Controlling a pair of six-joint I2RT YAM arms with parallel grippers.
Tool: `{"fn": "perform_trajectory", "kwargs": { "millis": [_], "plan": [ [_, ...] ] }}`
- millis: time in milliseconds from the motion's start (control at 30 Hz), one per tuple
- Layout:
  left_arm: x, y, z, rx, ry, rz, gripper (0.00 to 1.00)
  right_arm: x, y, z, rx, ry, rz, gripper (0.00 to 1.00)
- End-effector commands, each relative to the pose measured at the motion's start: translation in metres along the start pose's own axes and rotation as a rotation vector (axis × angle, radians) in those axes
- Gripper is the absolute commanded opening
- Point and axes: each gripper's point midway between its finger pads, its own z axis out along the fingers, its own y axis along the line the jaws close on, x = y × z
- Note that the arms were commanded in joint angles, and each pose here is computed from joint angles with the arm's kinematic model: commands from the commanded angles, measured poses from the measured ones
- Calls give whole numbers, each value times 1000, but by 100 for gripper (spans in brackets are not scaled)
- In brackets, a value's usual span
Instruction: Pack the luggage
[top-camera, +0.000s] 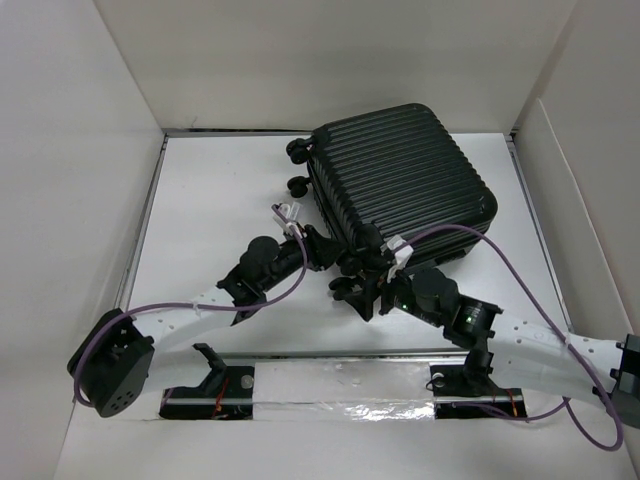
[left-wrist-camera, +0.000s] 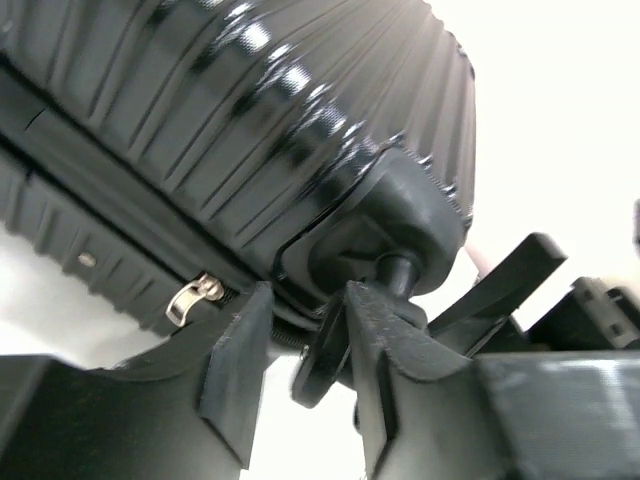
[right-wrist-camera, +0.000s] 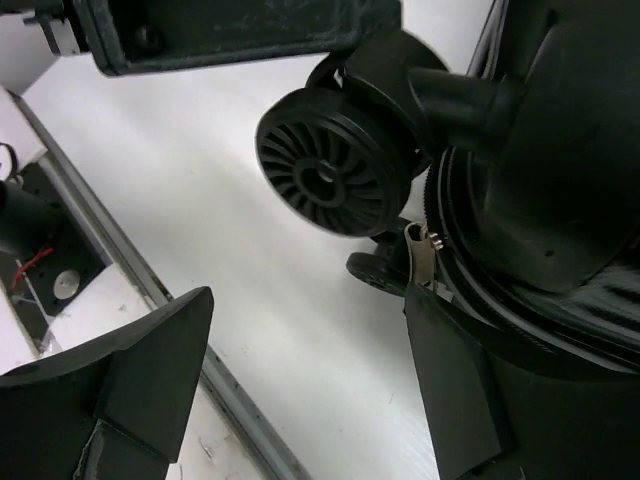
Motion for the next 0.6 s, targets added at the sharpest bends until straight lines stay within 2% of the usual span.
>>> {"fn": "perform_trajectory", "kwargs": {
  "millis": [0, 100, 200, 433, 567],
  "plan": [
    [8, 6, -10, -7, 26, -17, 34, -30, -1, -7, 44, -30, -53, 83],
    [4, 25, -16, -72, 9, -29, 40, -32, -6, -12, 80, -15, -59, 83],
    [2, 32, -18, -69, 0, -41, 41, -35, -8, -16, 89, -16, -70, 85],
    [11, 19, -6, 23, 50, -53, 41, -51, -9, -11, 111, -62, -93, 86],
    [14, 16, -3, 43, 62, -61, 41, -65, -10, 1, 151, -43, -134, 87]
  ]
}}
